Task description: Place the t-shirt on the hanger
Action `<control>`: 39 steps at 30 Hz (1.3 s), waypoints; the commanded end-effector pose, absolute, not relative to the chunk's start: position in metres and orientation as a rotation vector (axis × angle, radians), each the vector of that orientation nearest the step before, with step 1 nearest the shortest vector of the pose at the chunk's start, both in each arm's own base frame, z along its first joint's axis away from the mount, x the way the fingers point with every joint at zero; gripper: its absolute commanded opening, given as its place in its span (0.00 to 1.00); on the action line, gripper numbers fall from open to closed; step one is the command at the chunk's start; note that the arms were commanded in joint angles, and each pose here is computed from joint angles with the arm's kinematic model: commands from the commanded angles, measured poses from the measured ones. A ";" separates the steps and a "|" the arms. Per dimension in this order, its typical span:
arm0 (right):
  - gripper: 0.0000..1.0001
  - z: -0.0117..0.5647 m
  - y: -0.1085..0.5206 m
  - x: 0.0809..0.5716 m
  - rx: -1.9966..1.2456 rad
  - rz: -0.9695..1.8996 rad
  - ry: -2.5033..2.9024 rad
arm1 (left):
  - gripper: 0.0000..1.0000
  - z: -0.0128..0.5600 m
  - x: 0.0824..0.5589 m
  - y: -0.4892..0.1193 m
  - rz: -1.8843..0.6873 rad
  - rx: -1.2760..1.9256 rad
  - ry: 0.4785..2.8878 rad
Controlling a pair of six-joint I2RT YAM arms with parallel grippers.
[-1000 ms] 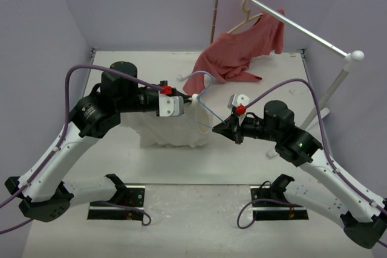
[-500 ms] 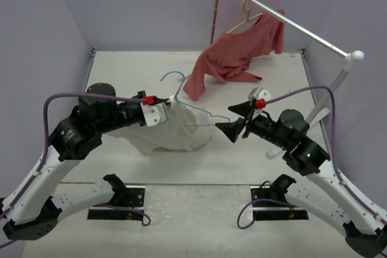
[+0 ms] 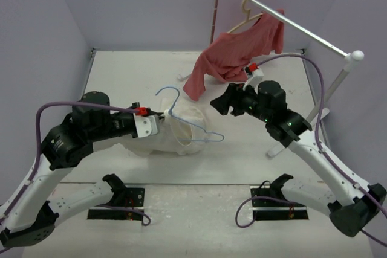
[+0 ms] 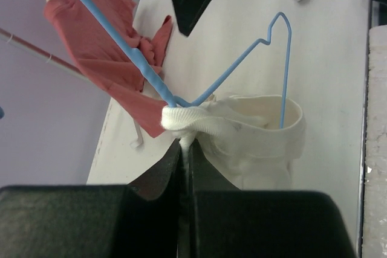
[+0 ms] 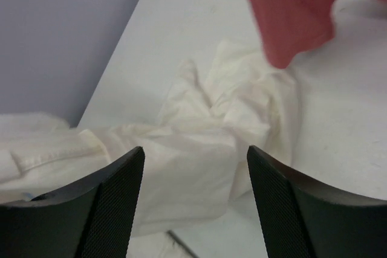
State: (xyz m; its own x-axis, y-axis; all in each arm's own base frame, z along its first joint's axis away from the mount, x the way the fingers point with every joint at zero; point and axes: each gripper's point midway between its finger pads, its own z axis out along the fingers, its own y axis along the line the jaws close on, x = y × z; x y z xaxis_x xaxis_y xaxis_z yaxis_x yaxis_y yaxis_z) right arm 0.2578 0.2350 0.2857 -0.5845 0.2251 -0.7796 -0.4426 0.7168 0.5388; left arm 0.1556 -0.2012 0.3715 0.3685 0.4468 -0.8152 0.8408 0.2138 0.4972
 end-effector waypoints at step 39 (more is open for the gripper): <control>0.00 0.202 0.236 0.267 -0.227 0.644 2.345 | 0.00 0.365 0.170 -0.202 -0.357 1.358 1.254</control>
State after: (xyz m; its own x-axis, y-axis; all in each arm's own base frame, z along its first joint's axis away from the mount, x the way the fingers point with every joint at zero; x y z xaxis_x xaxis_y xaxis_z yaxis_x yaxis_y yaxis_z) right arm 0.2325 0.2876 0.1785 -0.7968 -0.1617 -0.5821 -0.4786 0.7570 0.4448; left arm 0.1594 -0.2091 0.3598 0.3760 0.4335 -0.8190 0.8444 0.2036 0.4955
